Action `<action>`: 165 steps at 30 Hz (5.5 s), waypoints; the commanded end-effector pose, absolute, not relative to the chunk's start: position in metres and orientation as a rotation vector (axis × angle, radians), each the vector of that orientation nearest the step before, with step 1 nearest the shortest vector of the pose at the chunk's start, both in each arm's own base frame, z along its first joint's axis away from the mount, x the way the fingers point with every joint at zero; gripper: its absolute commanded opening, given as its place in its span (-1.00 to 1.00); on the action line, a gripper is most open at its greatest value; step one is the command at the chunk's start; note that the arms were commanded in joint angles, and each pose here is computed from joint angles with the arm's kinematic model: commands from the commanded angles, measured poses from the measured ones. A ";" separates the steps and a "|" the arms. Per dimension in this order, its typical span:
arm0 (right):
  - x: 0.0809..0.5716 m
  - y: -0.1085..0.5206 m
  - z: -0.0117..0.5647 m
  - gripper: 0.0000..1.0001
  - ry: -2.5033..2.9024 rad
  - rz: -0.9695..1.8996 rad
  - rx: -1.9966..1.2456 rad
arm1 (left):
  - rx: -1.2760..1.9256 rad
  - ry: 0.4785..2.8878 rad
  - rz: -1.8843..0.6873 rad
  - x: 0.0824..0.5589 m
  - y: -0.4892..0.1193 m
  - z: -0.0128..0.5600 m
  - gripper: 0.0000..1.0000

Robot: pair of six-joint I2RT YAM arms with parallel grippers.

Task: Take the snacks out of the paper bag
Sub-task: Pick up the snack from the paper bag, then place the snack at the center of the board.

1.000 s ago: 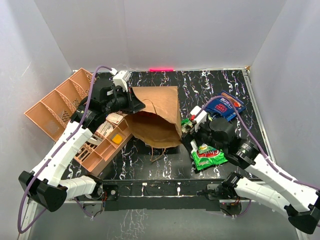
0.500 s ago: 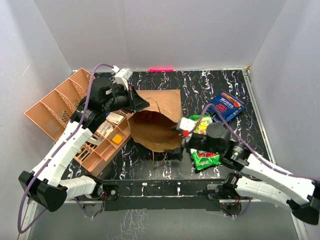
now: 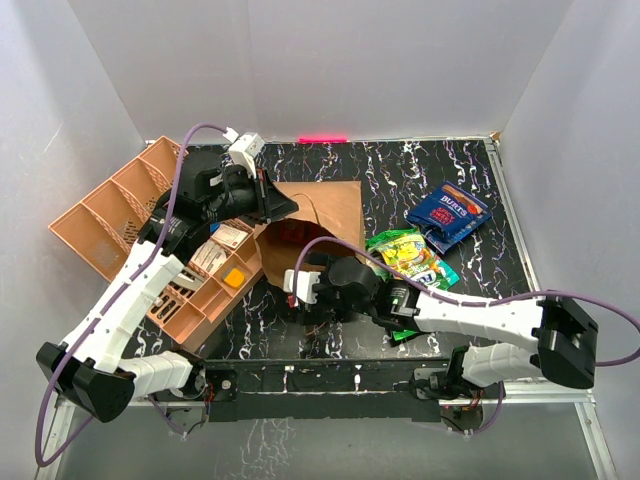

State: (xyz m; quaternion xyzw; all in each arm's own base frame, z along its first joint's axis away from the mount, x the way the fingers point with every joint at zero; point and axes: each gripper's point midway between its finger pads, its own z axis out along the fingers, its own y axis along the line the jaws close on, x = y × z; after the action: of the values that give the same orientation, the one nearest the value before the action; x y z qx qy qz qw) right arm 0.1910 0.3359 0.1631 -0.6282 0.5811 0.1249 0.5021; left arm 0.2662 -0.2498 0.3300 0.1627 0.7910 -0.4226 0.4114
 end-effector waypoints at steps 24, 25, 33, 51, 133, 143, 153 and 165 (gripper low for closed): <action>0.322 0.310 0.173 0.62 1.277 -0.314 -1.362 | 0.502 1.911 -1.054 0.261 -0.250 0.351 -1.00; 0.326 0.310 0.170 0.59 1.282 -0.320 -1.353 | 0.501 1.910 -1.057 0.261 -0.250 0.351 -1.00; 0.366 0.312 0.156 0.30 1.330 -0.418 -1.206 | 0.510 1.881 -1.087 0.261 -0.254 0.357 -1.00; 0.441 0.305 0.098 0.45 1.352 -0.689 -1.262 | 0.552 1.904 -1.109 0.247 -0.253 0.356 -1.00; 0.192 0.185 0.302 -0.85 1.914 0.560 -0.437 | 0.256 2.027 -0.945 0.284 -0.235 0.314 -1.00; 0.273 0.115 0.256 -0.85 2.109 -0.103 -0.012 | 0.268 2.010 -0.935 0.283 -0.233 0.321 -1.00; 0.330 0.119 0.181 -0.85 2.544 0.109 -0.064 | 0.275 2.005 -0.975 0.280 -0.237 0.328 -1.00; 0.314 0.093 0.130 -0.76 2.718 -0.023 -0.089 | 0.280 2.003 -0.999 0.279 -0.241 0.327 -1.00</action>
State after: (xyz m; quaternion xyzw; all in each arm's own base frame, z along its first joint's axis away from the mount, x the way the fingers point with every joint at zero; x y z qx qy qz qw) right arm 0.3128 0.0996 0.1364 -0.0268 0.9763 0.0002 0.2147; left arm 0.2842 -0.2378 0.3008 0.1036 0.8236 -0.3782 0.4097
